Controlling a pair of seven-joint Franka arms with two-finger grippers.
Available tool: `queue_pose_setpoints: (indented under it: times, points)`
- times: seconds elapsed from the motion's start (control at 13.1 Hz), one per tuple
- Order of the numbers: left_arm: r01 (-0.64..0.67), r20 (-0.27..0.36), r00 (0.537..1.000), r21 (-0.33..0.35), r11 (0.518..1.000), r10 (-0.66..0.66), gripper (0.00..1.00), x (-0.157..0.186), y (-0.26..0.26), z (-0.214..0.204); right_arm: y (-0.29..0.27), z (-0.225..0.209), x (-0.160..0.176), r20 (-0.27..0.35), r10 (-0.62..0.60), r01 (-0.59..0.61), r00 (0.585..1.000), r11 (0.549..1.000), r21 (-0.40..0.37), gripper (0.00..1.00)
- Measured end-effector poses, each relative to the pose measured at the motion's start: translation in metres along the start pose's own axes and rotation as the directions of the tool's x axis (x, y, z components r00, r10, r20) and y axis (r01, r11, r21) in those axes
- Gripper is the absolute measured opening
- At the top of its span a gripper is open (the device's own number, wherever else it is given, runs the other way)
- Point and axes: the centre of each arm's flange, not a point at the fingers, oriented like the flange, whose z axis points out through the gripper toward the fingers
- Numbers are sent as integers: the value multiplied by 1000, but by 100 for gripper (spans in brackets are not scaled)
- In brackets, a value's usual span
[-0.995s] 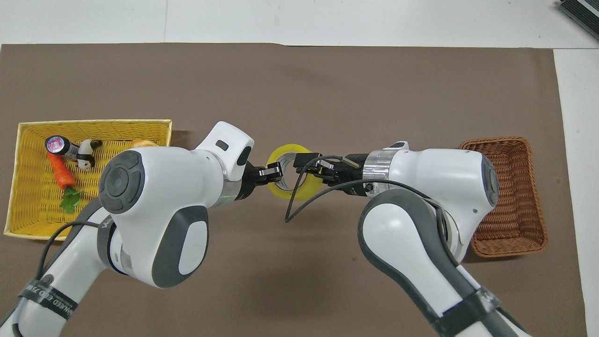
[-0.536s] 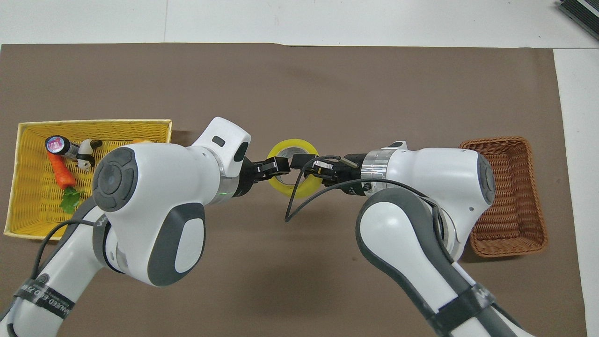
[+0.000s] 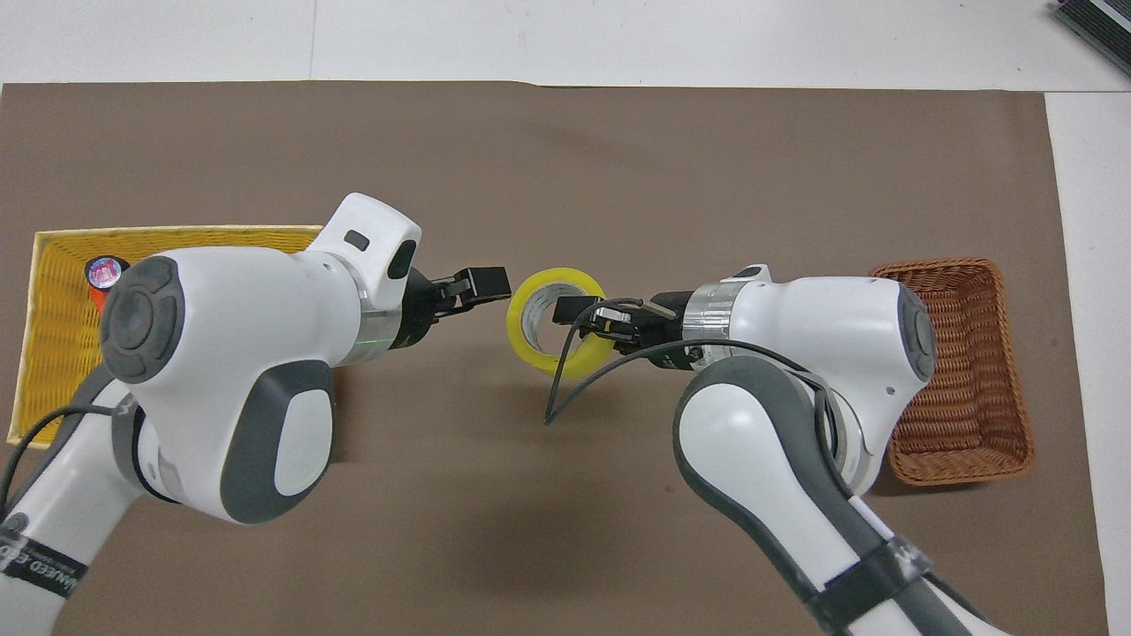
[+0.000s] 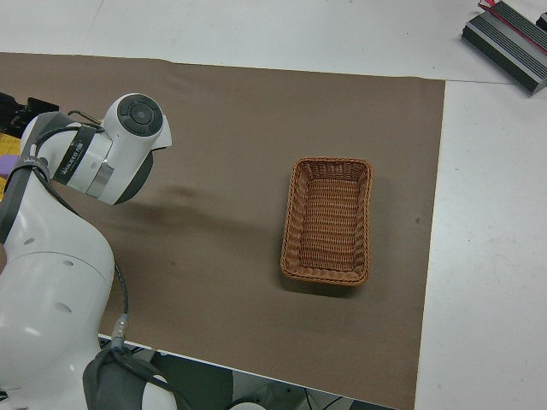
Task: Move tape to another basket
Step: 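Open the left gripper and withdraw it while the right gripper holds tape, then carry the tape with the right gripper and lower it into the wicker basket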
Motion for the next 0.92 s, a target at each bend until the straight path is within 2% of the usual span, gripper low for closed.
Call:
queue_pose_setpoints:
  times: [0.38, 0.69, 0.92]
  points:
    - [-135, 21, 991, 175, 975, 133, 100, 34, -67, -29, 16, -12, 12, 37, -26, 28, 999, 997, -65, 0]
    - [-280, 22, 958, 267, 922, 285, 100, 72, -136, -61, 19, -31, 25, 57, -39, 47, 998, 988, -144, 0]
    - [-377, 19, 921, 298, 877, 389, 100, 102, -189, -107, 14, -62, 42, 36, -18, 26, 999, 971, -236, 0]
